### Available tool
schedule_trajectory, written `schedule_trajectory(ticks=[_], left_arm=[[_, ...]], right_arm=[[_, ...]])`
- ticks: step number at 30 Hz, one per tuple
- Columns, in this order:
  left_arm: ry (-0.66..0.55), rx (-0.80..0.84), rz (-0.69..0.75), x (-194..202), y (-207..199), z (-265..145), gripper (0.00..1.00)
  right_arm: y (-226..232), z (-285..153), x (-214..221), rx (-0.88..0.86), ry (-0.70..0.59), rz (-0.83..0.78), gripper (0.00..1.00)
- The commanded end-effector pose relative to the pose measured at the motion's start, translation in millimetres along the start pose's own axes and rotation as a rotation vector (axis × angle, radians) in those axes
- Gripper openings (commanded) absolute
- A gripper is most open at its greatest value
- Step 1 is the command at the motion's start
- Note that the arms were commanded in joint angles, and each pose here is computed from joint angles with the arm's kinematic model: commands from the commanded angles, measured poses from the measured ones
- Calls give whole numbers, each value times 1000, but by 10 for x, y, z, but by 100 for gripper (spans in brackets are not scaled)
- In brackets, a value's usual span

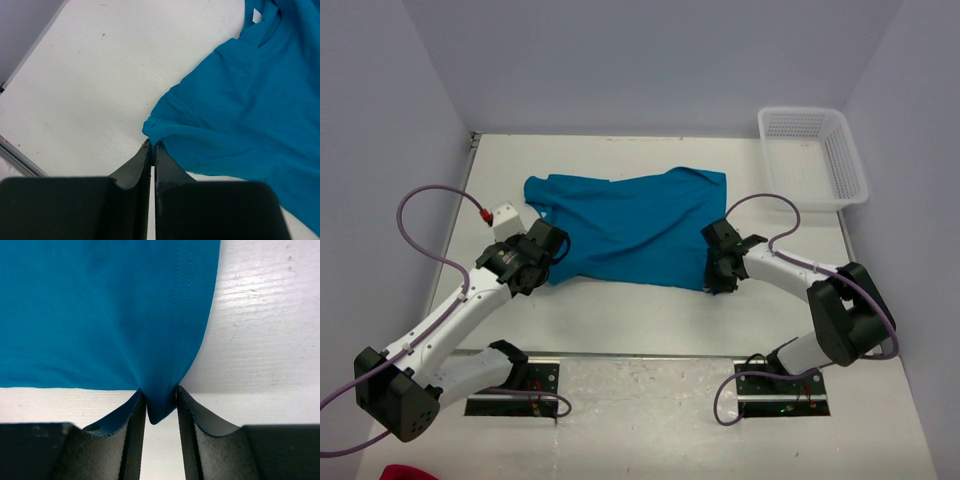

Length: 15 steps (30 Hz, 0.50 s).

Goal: Fold and stack the t-shirts
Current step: Flatten out the tshirt

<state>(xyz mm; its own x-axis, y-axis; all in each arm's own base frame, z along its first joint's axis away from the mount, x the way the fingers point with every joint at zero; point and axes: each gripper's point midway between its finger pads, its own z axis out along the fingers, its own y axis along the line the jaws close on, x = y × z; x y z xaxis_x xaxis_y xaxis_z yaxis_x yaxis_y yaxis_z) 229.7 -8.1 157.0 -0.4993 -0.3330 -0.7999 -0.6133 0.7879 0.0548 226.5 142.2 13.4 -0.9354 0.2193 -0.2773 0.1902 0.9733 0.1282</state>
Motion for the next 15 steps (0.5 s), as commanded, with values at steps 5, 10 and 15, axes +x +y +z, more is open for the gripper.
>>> schedule_trajectory(ticks=[5,10,15], left_arm=[[-26,-9,-6,-59,-9,33,0],[-25,-5,-5,-54,-16,35,0],[-34,-16,-9,-77,15,27,0]], right_arm=[[-79,-96,-71,42,-50,21,42],[-134,-120,-77,66,-64,27,50],[-86,-168,-93,27,-93,89,55]])
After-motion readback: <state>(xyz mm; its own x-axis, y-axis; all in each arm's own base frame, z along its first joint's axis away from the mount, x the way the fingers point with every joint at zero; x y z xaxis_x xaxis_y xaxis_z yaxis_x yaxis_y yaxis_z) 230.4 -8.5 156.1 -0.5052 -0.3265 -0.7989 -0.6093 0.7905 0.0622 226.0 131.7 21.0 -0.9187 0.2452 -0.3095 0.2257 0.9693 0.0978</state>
